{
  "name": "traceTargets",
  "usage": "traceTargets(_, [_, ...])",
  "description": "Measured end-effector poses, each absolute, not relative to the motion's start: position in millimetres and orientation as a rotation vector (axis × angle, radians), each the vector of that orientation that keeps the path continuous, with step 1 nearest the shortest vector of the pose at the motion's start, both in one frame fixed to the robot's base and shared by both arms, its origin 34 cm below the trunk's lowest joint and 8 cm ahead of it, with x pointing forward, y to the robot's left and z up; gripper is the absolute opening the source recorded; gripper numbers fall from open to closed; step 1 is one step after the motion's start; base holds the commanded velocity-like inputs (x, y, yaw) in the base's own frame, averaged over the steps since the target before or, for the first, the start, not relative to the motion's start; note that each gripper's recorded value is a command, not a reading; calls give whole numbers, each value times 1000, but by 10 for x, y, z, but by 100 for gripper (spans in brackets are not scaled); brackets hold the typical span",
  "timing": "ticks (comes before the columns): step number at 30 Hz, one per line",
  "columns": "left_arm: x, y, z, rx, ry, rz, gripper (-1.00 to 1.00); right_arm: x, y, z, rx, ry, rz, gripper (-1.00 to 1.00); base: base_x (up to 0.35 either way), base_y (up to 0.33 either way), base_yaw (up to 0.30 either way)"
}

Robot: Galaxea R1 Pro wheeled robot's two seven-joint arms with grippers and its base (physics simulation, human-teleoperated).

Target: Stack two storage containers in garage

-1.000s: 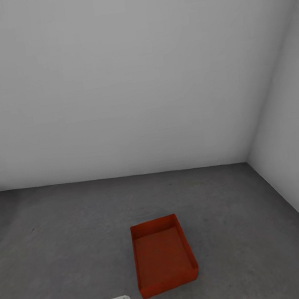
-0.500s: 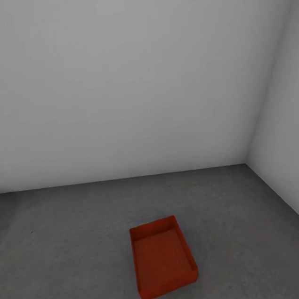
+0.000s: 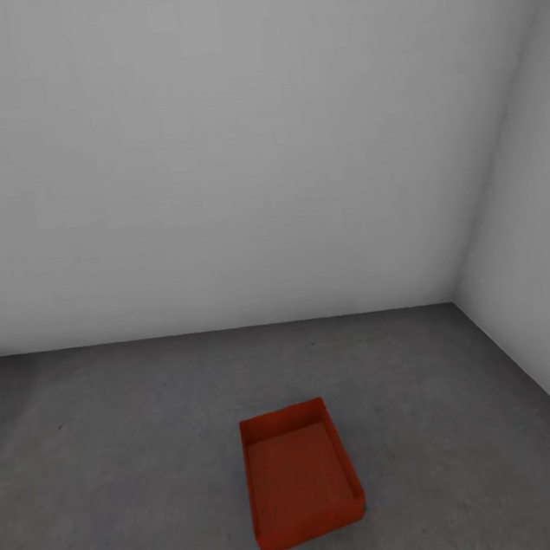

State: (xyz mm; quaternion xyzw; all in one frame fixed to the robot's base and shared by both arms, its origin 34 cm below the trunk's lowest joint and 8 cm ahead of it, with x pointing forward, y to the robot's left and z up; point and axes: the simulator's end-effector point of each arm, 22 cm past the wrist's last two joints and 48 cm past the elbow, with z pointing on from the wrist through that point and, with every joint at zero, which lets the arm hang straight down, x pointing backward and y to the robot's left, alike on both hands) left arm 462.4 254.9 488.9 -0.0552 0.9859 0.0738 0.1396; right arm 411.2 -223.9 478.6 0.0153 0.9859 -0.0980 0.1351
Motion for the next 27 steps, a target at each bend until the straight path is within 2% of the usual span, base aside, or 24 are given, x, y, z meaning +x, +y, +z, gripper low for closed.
traceTargets(27, [4630,2544,4896,-160,2847,212,100,4119,-2279,4790,46,2854,-291,100,0,0,1])
